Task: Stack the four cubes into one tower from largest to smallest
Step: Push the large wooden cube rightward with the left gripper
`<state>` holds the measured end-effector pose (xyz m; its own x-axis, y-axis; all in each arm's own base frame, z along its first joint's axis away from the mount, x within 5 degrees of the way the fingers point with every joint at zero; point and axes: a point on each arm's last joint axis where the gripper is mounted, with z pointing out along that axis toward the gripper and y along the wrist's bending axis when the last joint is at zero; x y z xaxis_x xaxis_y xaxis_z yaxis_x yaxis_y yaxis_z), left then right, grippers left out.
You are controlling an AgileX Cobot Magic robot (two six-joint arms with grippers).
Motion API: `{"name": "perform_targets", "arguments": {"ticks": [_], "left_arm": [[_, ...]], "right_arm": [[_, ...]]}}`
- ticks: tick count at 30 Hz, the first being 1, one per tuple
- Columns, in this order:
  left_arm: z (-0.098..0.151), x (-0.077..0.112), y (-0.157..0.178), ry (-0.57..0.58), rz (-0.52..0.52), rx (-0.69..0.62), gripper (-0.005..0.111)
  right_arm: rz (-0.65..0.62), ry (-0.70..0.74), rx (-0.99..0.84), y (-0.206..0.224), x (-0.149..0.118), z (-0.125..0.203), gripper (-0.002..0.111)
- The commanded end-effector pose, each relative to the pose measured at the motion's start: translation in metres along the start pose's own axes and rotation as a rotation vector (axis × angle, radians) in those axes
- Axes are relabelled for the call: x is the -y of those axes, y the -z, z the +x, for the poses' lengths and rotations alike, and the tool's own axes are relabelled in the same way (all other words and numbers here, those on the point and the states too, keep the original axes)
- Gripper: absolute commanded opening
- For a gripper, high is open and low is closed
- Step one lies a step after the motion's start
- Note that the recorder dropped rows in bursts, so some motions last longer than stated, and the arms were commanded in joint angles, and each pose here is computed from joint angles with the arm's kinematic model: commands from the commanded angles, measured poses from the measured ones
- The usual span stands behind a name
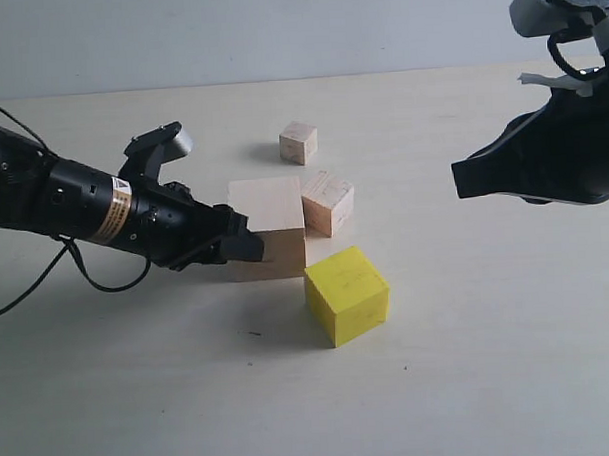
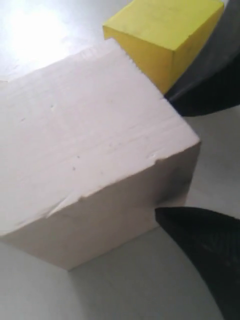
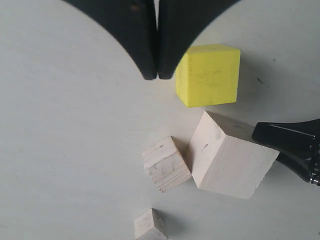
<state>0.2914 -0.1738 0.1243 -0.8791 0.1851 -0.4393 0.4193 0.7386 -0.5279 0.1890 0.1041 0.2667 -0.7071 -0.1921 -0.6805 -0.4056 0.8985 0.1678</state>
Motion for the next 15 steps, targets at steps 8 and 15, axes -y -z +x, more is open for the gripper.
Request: {"name": "perform_targets", "arguments": {"ticks": [8,15], "left_arm": [[-0.0036,0.0006,-0.0009,0.002,-0.017,0.021,0.054],[-0.0055,-0.0006,-0.0007,-0.003,-0.034,0.03,0.054]], "right_arm": [[0.002,0.015,0.027,0.0027,-0.0005,-0.0043,0.0],[0.001,0.012,0.024,0.0027,-0.0006,-0.004,0.0]]}}
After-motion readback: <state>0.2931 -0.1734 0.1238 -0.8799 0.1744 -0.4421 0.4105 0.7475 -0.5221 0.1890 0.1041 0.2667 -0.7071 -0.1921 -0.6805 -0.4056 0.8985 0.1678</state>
